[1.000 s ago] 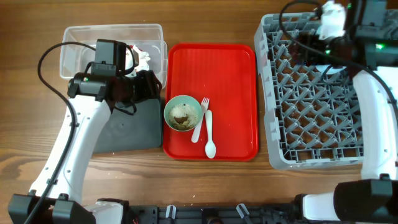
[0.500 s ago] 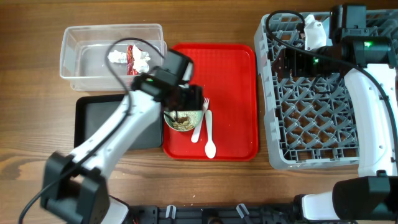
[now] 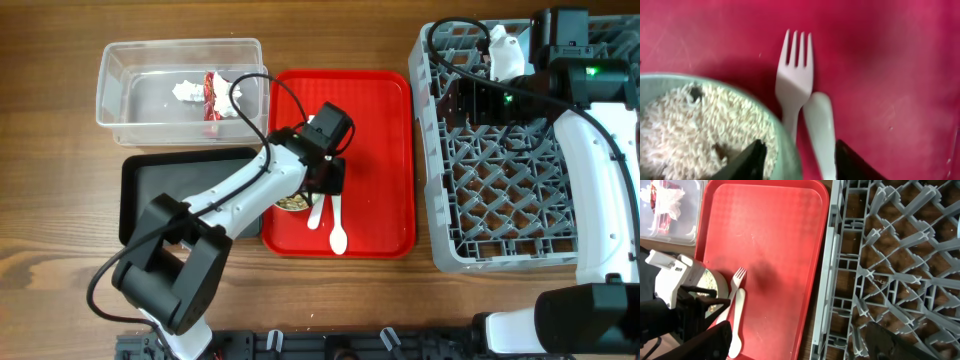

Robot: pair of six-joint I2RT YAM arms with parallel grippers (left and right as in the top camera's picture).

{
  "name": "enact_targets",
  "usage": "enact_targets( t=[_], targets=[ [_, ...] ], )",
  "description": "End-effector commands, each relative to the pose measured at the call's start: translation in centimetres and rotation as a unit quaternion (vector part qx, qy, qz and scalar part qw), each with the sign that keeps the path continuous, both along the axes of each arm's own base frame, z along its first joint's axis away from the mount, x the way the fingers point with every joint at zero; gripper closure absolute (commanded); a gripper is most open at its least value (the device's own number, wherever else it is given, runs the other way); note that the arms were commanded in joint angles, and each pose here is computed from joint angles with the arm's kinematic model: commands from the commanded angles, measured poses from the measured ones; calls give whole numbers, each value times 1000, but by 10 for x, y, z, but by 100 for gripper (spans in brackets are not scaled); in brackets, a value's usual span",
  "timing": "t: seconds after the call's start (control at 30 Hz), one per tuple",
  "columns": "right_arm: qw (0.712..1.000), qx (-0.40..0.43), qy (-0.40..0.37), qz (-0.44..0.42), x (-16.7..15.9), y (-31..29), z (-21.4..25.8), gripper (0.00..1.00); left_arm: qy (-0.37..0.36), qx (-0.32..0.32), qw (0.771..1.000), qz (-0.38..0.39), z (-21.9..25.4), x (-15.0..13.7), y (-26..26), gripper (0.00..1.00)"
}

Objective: Sort waste into correct bins and load items into the dishwasher rack
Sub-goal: 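Reach the left gripper to the green rice bowl and grasp its rim, then carry the green bowl left and tip the rice onto the black tray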

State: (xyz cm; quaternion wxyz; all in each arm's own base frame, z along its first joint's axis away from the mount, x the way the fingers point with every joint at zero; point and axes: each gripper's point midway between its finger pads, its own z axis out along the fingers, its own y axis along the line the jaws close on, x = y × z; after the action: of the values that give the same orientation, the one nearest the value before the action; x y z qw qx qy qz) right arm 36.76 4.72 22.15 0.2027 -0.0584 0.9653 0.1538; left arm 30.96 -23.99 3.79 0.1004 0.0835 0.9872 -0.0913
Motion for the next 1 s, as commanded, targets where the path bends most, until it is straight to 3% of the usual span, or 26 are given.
enact_targets(
  t=[0.0,0.33,0.47,0.67,0.97],
  targets=[
    [1000,10,10,3,-1,4,-4,14,-9,6,1000,-2,-5,2,-4,59],
    [1000,10,13,3,-2,4,-5,14,5,30,1000,-1,-19,-2,3,63],
    [1000,11,13,3,-3,4,-5,15,5,30,1000,-1,-19,-2,3,81],
    [1000,10,13,3,-3,4,-5,16,9,33,999,-6,-19,-6,1,96],
    [1000,10,13,3,-3,4,-5,16,-3,24,1000,-13,27,-6,-5,96]
  ],
)
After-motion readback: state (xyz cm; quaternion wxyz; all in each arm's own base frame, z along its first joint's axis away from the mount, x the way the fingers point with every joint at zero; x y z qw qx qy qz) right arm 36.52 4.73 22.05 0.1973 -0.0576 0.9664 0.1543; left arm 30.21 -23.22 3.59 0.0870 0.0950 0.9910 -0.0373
